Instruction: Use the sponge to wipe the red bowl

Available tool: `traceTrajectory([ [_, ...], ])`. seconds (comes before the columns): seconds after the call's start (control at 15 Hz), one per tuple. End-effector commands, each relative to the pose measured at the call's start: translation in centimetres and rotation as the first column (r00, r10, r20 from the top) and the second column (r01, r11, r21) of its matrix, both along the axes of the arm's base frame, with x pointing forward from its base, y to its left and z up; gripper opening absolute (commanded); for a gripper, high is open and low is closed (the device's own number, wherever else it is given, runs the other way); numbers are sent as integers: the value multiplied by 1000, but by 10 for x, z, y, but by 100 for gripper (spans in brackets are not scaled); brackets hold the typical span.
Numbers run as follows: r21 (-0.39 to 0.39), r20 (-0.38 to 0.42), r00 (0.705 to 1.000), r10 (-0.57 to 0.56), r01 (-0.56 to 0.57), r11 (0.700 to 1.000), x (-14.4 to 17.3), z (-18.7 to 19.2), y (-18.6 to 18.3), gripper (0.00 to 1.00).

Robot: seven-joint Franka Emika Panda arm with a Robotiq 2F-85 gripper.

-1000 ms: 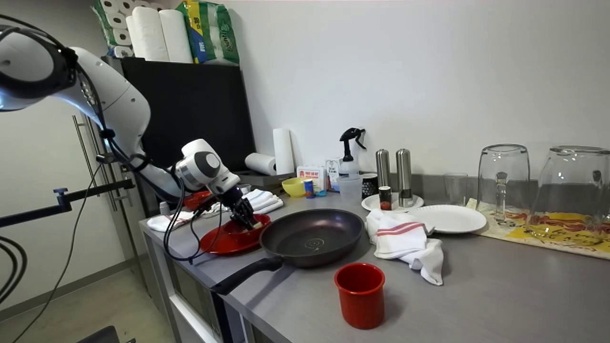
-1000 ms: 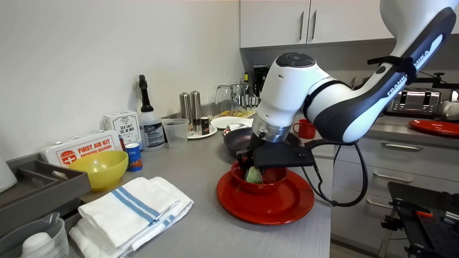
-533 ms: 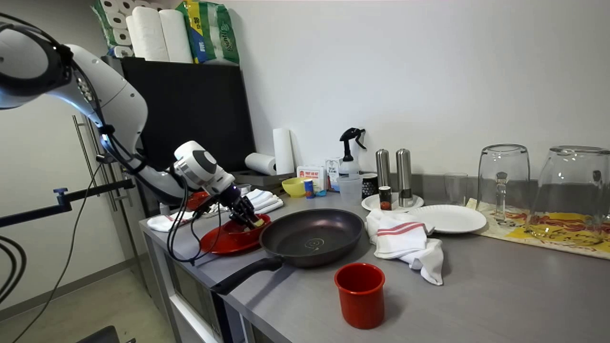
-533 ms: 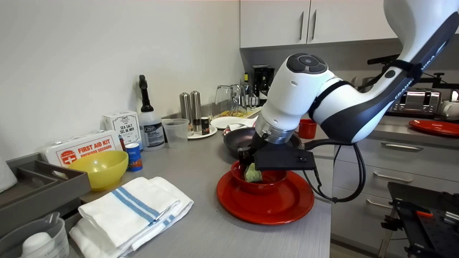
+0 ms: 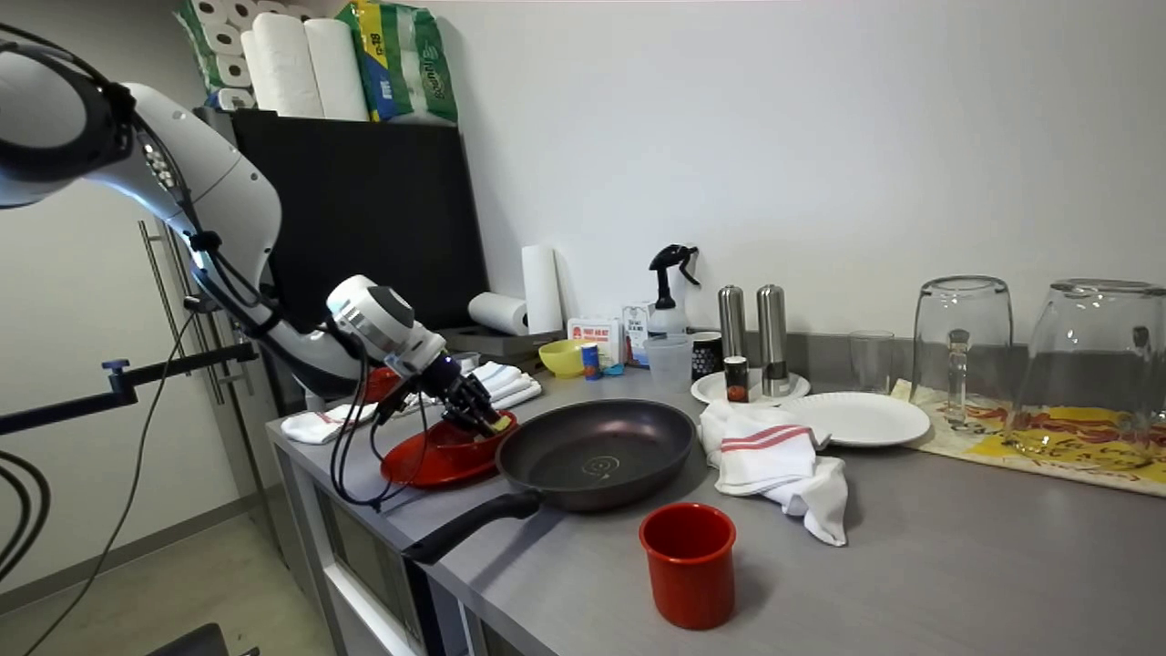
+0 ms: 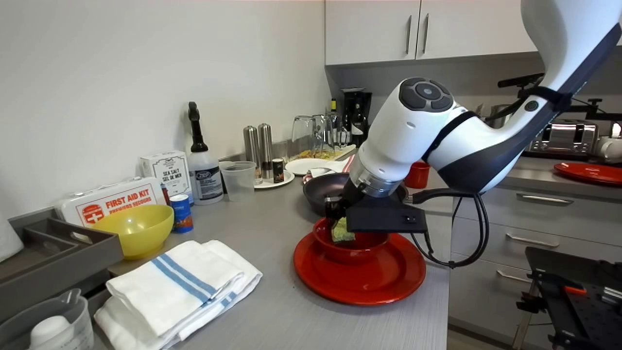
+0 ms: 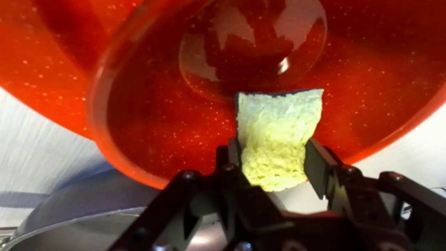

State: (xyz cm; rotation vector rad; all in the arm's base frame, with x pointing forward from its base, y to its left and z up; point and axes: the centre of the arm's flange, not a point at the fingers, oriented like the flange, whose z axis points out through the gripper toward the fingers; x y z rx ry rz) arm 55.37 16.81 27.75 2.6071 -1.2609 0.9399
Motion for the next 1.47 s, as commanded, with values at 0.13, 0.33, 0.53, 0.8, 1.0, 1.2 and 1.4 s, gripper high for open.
traceTrajectory([
  [0.13,-3,-60,997,-40,40,999,-8,-13,-9,23],
  [0.33,14,-102,993,-54,55,998,-10,-15,-10,23],
  [0.53,72,-172,983,-57,71,995,-7,-11,-11,23],
  [0.8,178,-299,954,-27,83,981,-4,-6,-8,23],
  [1.0,233,-366,931,-7,98,968,-5,-4,-5,23],
  [1.2,266,-416,910,5,116,957,-5,-3,-4,23],
  [1.4,308,-475,880,28,136,941,-5,-2,-3,23],
])
